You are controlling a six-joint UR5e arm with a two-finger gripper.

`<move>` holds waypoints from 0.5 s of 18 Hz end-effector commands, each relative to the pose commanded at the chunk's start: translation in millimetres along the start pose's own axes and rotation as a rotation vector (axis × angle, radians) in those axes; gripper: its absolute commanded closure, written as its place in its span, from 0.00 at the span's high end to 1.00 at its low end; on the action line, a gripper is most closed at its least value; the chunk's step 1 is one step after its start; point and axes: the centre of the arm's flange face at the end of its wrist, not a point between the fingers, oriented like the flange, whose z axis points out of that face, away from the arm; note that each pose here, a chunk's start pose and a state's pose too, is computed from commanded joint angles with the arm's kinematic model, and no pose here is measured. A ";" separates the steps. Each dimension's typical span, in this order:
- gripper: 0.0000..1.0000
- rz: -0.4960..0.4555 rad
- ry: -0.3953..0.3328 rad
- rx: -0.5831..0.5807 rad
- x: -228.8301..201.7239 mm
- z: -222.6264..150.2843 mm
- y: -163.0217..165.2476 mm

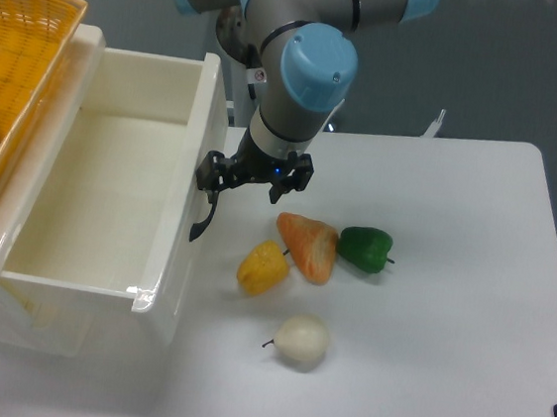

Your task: Slide open the top white drawer

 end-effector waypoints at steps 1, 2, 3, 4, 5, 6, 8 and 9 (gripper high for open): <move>1.00 0.000 0.003 0.002 0.9 -1.4 0.9; 1.00 -0.001 0.003 0.002 0.7 -3.4 1.1; 1.00 -0.007 0.004 -0.002 -1.7 -4.2 1.2; 1.00 -0.013 0.005 -0.005 -5.8 -4.9 1.2; 1.00 -0.017 0.007 -0.006 -7.3 -5.3 1.1; 1.00 -0.020 0.008 -0.006 -9.0 -5.7 1.0; 1.00 -0.023 0.014 -0.004 -9.4 -8.0 1.0; 1.00 -0.023 0.014 -0.006 -9.4 -7.8 1.2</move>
